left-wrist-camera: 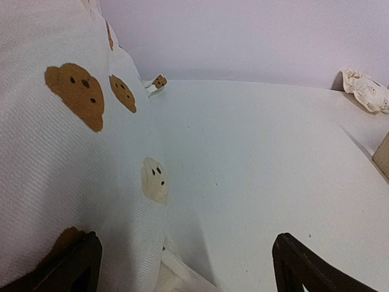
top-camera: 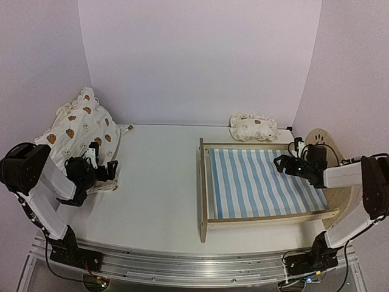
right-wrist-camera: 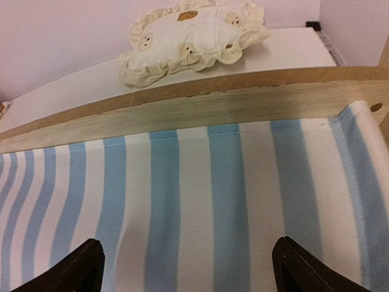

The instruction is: Set up the pet bed

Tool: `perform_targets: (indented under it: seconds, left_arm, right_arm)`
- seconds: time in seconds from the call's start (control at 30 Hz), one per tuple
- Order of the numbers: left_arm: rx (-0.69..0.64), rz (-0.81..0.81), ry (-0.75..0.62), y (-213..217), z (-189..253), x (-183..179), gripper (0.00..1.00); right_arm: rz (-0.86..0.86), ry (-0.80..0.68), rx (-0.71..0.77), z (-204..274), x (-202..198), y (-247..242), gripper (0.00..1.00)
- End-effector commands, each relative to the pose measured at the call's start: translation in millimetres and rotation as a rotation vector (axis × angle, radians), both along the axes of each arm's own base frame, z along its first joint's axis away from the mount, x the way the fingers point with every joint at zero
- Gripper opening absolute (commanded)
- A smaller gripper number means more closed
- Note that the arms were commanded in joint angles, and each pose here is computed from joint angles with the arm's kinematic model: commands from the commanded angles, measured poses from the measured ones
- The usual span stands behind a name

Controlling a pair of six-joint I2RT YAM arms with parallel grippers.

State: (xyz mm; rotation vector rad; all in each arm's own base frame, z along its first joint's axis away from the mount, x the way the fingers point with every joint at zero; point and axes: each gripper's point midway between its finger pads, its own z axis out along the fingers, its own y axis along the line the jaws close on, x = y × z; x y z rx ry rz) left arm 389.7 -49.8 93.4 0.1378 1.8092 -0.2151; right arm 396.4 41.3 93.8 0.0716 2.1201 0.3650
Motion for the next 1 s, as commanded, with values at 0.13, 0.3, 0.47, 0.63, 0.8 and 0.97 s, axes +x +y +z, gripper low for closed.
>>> perform_targets:
  seconds: [0.13, 0.3, 0.47, 0.63, 0.8, 0.97]
  left_arm:
    - [-0.009, 0.001, -0.119, 0, 43, -10, 1.00]
    - [-0.005, -0.036, -0.184, -6, 75, -13, 1.00]
    - [0.047, -0.279, -0.183, -44, 107, -7, 1.00]
    - [0.021, -0.504, 0.126, -93, 84, -19, 1.00]
    - [0.103, -0.584, 0.321, -121, 79, -39, 1.00]
    - [0.075, -0.726, 0.390, -141, 116, -55, 1.00]
  right_arm:
    - [0.149, 0.337, 0.240, 16, -30, 87, 0.89]
    - [0.196, 0.319, 0.159, 48, -27, 135, 0.86]
    - [0.214, 0.342, 0.150, 53, -26, 192, 0.77]
    - [0.287, 0.409, 0.094, 31, -39, 262, 0.60]
    - [0.359, 0.481, 0.092, 11, -52, 312, 0.51]
    - [0.383, 0.520, 0.126, 4, -59, 342, 0.48]
